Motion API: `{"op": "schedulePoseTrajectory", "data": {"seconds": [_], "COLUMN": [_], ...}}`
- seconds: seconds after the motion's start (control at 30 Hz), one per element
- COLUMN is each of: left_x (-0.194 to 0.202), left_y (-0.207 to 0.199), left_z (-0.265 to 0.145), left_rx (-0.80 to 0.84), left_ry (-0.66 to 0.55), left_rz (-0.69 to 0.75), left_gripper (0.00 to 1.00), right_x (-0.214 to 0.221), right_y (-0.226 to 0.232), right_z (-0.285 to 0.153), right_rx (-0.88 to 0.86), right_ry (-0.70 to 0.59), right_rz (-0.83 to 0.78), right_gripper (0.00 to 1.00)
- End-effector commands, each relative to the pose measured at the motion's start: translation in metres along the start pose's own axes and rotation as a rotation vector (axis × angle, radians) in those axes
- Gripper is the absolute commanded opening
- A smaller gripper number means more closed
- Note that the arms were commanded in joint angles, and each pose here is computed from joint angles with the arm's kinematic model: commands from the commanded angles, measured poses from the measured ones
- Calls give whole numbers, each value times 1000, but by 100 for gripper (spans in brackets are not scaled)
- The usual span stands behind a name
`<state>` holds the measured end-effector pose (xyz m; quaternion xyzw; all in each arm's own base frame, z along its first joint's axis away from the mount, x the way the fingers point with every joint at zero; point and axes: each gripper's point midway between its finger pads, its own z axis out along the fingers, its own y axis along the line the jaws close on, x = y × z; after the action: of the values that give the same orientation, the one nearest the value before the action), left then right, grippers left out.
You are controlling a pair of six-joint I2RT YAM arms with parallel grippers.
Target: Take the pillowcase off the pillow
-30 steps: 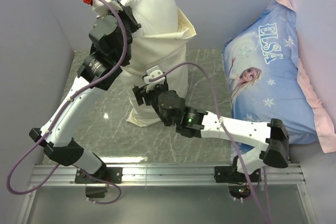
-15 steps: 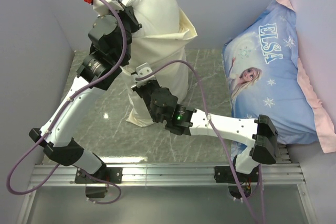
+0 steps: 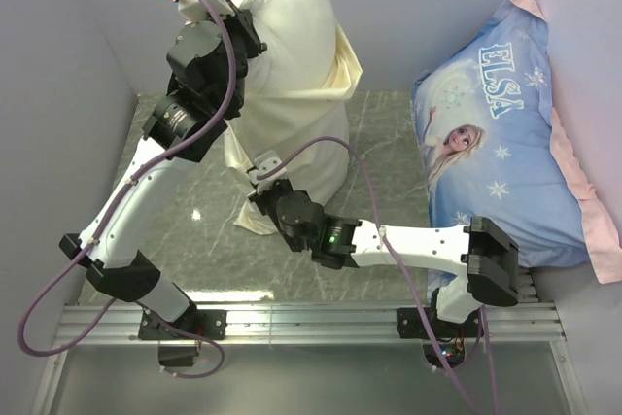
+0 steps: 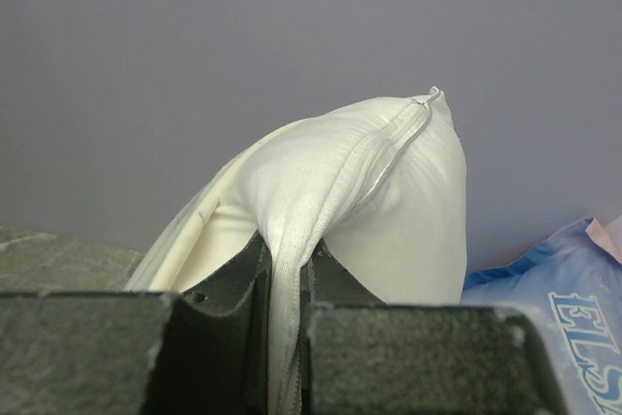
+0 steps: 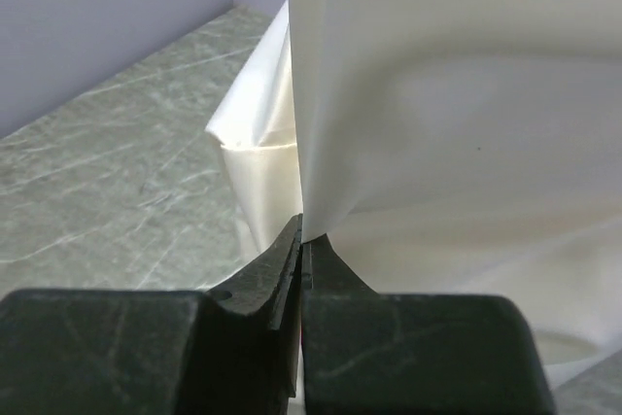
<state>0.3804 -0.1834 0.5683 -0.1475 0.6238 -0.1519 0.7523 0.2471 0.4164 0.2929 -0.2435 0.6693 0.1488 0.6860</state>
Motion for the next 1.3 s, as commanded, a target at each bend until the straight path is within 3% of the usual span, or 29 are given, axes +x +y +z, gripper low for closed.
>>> {"op": "schedulePoseTrajectory", "data": {"seconds": [0.0, 0.33, 0.5, 0.7, 0.73, 0.83, 0.93, 1.1, 1.13, 1.23, 1.27], "left_x": [-36, -67, -73, -84, -88, -99, -102, -86, -98, -85, -90], "left_y": [-15, -21, -33, -65, -65, -67, -65, -50, -35, -3, -3], "left_z": [-2, -7, -15, -41, -44, -50, -48, -52, -51, -48, -59], "left_rx": [60, 90, 203, 501, 540, 664, 732, 884, 885, 960, 1030], "left_ry": [-81, -143, -175, -242, -259, -286, -286, -254, -278, -199, -236], "left_rz": [-75, -76, -50, -9, 12, 47, 79, 119, 96, 14, 38], "left_gripper": [1, 1, 1, 0, 1, 0, 1, 1, 0, 1, 0], "right_x": [65, 178, 185, 110, 81, 22, -23, -73, -85, -96, -95], "right_y": [39, 39, 34, 10, 7, 3, -8, -37, -56, -84, -106], "right_z": [-13, -38, -39, -18, -17, -21, -27, -56, -67, -84, -80], "right_rx": [-107, -92, -96, -146, -162, -240, -295, -349, -338, -345, -310], "right_ry": [141, 377, 407, 296, 247, 160, 115, 37, -2, -32, -40], "right_rz": [30, 76, 119, 262, 287, 313, 347, 430, 456, 552, 593], "right_gripper": [0, 0, 0, 0, 0, 34, 55, 63, 64, 65, 65]}}
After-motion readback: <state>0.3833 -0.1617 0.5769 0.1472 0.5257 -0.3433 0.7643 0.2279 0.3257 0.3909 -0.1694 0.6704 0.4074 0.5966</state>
